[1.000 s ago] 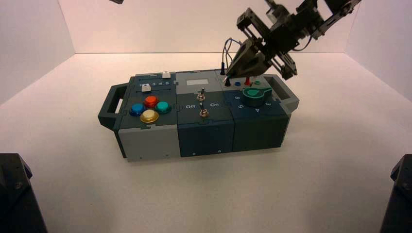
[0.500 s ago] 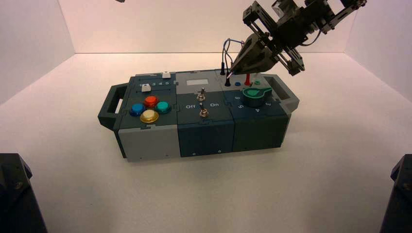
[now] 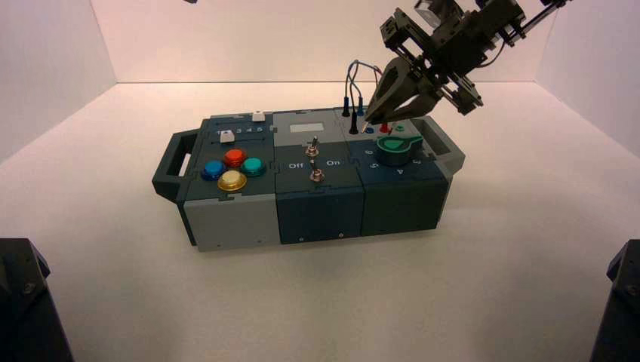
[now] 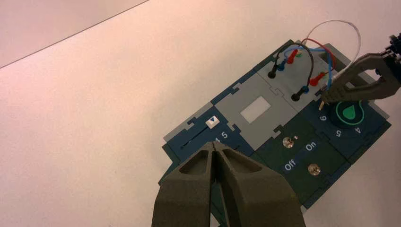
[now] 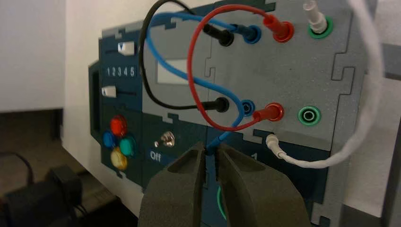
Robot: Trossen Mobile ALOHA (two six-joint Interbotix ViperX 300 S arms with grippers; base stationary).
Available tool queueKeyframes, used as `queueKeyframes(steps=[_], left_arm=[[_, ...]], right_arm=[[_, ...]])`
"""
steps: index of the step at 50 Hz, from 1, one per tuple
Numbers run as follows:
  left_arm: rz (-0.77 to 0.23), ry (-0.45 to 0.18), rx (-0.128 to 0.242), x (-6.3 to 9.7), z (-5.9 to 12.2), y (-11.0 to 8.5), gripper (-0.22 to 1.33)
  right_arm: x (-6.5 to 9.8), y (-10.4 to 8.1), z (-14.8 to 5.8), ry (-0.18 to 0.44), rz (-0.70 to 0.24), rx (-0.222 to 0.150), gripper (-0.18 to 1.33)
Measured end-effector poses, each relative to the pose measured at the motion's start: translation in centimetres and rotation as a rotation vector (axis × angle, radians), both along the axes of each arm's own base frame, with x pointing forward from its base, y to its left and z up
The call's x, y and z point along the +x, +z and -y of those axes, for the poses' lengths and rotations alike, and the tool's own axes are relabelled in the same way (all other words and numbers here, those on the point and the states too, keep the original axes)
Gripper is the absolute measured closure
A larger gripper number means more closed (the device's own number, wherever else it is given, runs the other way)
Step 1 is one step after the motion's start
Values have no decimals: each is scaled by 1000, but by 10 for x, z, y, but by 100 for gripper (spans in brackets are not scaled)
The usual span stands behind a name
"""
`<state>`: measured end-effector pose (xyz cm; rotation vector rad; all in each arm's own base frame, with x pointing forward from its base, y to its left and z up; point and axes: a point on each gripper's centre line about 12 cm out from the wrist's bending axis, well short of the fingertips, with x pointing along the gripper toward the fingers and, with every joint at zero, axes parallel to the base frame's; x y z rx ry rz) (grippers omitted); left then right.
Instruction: Insert the blue wire.
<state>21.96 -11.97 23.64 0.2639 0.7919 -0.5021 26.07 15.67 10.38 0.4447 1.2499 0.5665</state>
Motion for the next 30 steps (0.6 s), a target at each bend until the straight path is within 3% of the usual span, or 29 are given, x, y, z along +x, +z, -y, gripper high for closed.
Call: queueKeyframes(steps=[20, 30], left_arm=[[-9, -2, 8, 4, 2, -7, 127], [-7, -4, 14, 3, 2, -8, 127]], right_arm=[[13, 21, -4, 111, 51, -48, 106], [17, 29, -2, 153, 59, -103, 106]])
